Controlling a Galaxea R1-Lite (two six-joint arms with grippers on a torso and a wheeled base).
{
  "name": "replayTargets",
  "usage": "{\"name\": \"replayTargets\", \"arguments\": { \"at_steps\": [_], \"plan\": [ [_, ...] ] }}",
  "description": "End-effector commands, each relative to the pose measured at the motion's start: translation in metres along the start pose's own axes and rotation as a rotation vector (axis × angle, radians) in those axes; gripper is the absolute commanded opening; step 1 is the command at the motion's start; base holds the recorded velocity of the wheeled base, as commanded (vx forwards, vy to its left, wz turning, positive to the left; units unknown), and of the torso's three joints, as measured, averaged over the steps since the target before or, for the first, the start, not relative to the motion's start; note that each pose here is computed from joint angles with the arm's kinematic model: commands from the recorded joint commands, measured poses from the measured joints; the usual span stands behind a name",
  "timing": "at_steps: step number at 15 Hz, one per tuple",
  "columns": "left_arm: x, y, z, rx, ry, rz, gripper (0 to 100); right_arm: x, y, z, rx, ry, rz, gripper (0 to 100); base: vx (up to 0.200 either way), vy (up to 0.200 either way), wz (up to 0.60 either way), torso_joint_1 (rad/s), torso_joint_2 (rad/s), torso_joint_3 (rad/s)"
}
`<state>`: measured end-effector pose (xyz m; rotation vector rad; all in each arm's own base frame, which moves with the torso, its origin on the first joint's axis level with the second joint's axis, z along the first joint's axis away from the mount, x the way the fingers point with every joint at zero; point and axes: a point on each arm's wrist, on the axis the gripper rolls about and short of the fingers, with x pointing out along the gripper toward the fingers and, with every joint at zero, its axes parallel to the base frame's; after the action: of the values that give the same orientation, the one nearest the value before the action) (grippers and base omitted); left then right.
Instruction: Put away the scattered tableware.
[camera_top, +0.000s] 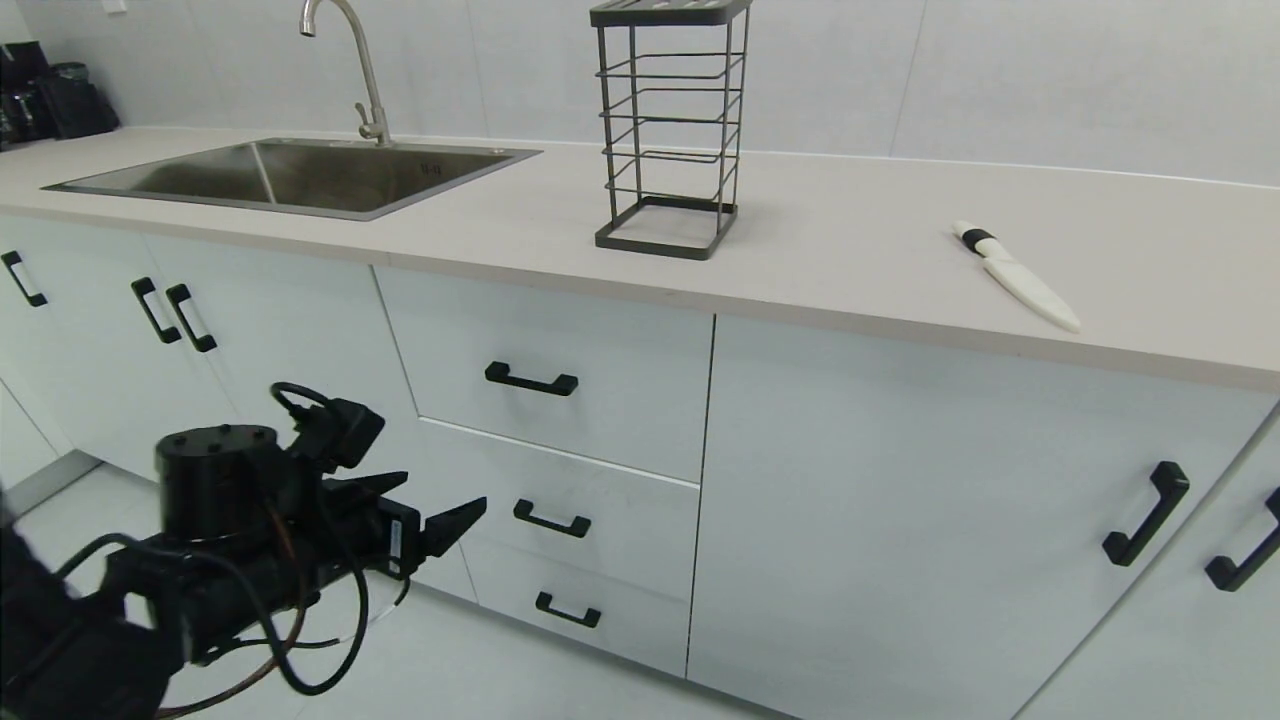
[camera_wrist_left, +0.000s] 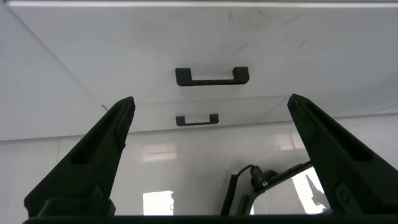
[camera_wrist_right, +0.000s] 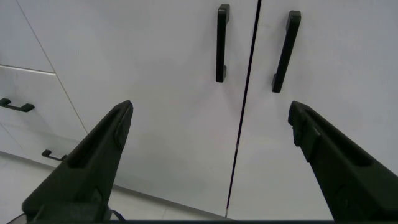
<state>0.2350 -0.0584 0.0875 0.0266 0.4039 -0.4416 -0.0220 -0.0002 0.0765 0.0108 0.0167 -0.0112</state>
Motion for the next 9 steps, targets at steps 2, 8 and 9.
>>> {"name": "replayTargets", "arguments": {
  "at_steps": [2,8,9],
  "plan": [
    [-0.084,-0.017,0.014,0.052,-0.213,0.016,100,0.000,0.000,0.000,0.000,0.002,0.000,100,0.000,0.000,0.00,0.000,0.00,0.000],
    [-0.140,-0.015,-0.007,0.041,-0.304,0.146,100,0.000,0.000,0.000,0.000,0.002,0.000,100,0.000,0.000,0.00,0.000,0.00,0.000],
    [-0.149,-0.018,-0.009,0.044,-0.317,0.148,100,0.000,0.000,0.000,0.000,0.002,0.000,100,0.000,0.000,0.00,0.000,0.00,0.000]
  ]
}}
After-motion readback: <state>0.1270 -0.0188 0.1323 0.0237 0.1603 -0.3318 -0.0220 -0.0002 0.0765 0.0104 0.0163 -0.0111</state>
